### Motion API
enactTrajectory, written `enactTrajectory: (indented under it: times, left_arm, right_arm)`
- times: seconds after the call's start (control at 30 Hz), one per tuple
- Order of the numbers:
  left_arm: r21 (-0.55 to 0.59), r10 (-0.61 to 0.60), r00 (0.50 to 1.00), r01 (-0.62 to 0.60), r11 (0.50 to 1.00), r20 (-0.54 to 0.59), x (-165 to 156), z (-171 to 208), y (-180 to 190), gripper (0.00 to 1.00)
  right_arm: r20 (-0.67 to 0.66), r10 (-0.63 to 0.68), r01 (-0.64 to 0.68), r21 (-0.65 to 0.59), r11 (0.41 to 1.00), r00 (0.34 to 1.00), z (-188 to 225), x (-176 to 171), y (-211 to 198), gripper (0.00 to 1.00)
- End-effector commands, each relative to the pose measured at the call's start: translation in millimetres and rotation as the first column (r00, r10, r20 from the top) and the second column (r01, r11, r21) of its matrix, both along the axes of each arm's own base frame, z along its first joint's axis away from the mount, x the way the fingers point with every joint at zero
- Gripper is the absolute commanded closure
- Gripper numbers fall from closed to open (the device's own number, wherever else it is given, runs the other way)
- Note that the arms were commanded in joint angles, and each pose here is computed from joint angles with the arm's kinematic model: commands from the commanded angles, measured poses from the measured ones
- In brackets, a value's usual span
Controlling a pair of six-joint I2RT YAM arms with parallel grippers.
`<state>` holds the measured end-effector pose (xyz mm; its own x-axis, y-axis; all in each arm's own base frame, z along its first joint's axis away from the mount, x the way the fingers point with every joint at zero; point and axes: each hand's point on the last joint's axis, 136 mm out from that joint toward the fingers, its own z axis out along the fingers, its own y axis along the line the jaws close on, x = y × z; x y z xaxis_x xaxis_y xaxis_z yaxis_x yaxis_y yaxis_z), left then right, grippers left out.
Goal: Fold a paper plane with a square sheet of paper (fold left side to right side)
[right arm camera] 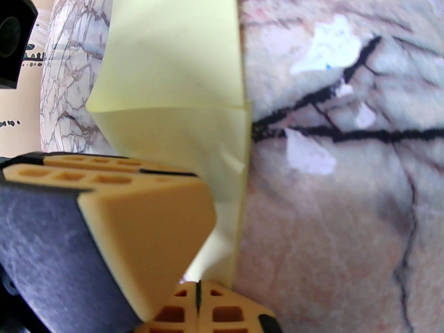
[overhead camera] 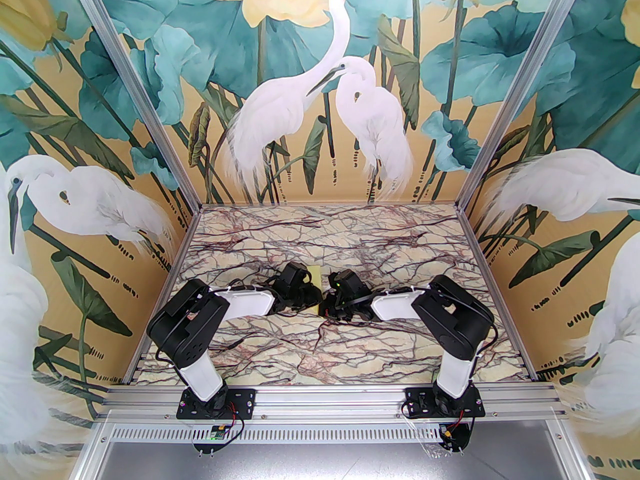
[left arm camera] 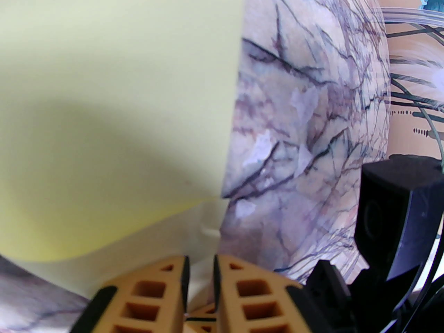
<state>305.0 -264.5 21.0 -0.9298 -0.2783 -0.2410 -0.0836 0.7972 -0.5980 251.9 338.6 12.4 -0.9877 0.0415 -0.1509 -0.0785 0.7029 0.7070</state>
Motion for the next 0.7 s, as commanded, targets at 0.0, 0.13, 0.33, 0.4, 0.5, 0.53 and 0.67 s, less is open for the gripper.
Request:
enactTrajectory:
  times: [0.0,0.13,0.33,0.4,0.5,0.53,0.67]
  left_arm:
    - [0.114,0.062,0.997,-0.067,0.991,0.047,11,-13,36,0.78]
    - [0.096,0.052,0.996,-0.059,0.994,0.073,11,-15,40,0.78]
    - [0.079,0.051,0.995,-0.058,0.995,0.091,10,-19,48,0.76]
    - [0.072,0.062,0.993,-0.069,0.995,0.097,11,-18,52,0.76]
    - [0.064,0.067,0.992,-0.074,0.995,0.109,10,-18,58,0.76]
    - [0.065,0.071,0.991,-0.078,0.995,0.11,11,-18,60,0.76]
    - [0.055,0.088,0.989,-0.095,0.994,0.115,12,-19,69,0.78]
  right_arm:
    - [-0.154,-0.035,0.009,-0.162,0.987,0.987,-50,-31,-32,1.0]
    - [-0.171,-0.036,0.006,-0.173,0.985,0.985,-55,-34,-34,1.0]
    - [-0.185,-0.035,0.001,-0.18,0.984,0.982,-57,-36,-35,1.0]
    - [-0.186,-0.034,-0.001,-0.182,0.983,0.982,-57,-37,-35,1.0]
    - [-0.189,-0.033,-0.003,-0.186,0.983,0.981,-57,-37,-36,1.0]
    - [-0.19,-0.035,-0.002,-0.188,0.982,0.981,-57,-37,-36,1.0]
    - [-0.195,-0.035,-0.003,-0.192,0.981,0.98,-58,-38,-36,1.0]
